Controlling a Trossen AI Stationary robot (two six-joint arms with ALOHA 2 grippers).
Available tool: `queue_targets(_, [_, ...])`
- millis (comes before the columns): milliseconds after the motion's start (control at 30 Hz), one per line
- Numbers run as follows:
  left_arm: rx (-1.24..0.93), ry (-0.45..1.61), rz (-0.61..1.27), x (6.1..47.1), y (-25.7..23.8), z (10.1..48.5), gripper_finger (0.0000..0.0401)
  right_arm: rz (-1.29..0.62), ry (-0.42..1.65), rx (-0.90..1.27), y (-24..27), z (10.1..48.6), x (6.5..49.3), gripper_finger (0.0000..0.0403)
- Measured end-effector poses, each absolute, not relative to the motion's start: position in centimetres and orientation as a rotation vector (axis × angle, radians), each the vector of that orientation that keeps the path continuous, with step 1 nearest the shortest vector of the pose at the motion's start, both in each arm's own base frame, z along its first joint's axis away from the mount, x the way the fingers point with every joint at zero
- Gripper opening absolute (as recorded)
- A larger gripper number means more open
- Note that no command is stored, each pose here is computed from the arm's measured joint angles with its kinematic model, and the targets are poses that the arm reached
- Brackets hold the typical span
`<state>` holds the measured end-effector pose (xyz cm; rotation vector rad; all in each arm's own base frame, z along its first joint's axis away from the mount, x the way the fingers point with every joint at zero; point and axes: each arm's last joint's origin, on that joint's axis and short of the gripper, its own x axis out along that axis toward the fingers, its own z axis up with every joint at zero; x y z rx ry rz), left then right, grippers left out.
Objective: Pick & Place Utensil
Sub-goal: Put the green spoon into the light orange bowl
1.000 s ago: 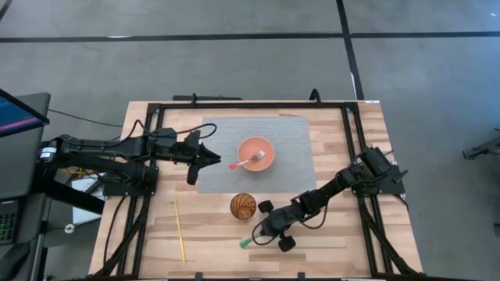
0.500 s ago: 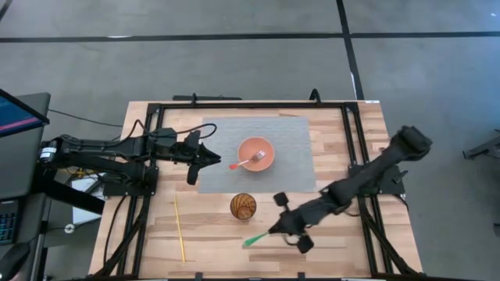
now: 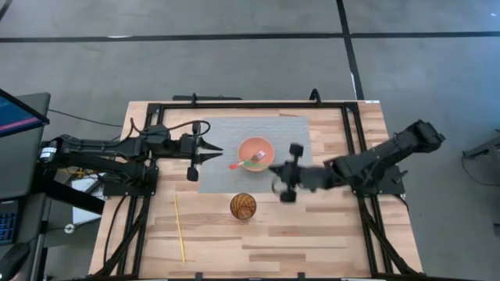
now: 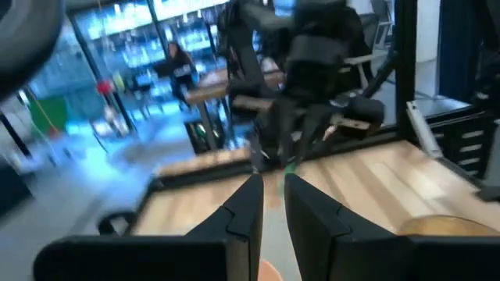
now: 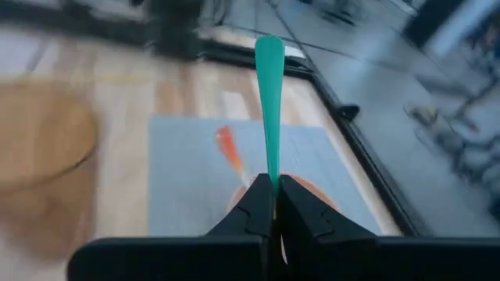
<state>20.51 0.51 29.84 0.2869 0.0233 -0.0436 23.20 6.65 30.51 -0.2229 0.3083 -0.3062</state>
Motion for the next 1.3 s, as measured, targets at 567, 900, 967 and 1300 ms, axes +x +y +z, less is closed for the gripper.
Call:
queue_targets(567, [0.583,-0.017,-0.016,25.6,0.7,30.9,0.0118,-0.066,0.311,0.204,-1.8,35.2,21.9,0.0001])
queue_targets(900, [0.605,0.103,-0.048,27.6,0.6,28.2,0.0163,-0.045,0.453,0.329,-4.1,32.4,21.6,0.0001])
queue_targets(967, [0.627,0.143,-0.067,28.3,0.5,27.1,0.0162,-0.019,0.462,0.382,-4.4,31.8,22.5,0.0001])
queue_targets(1300, [0.687,0.212,-0.071,29.4,0.4,25.3,0.0159,0.103,0.488,0.501,-4.7,30.2,25.2,0.0004])
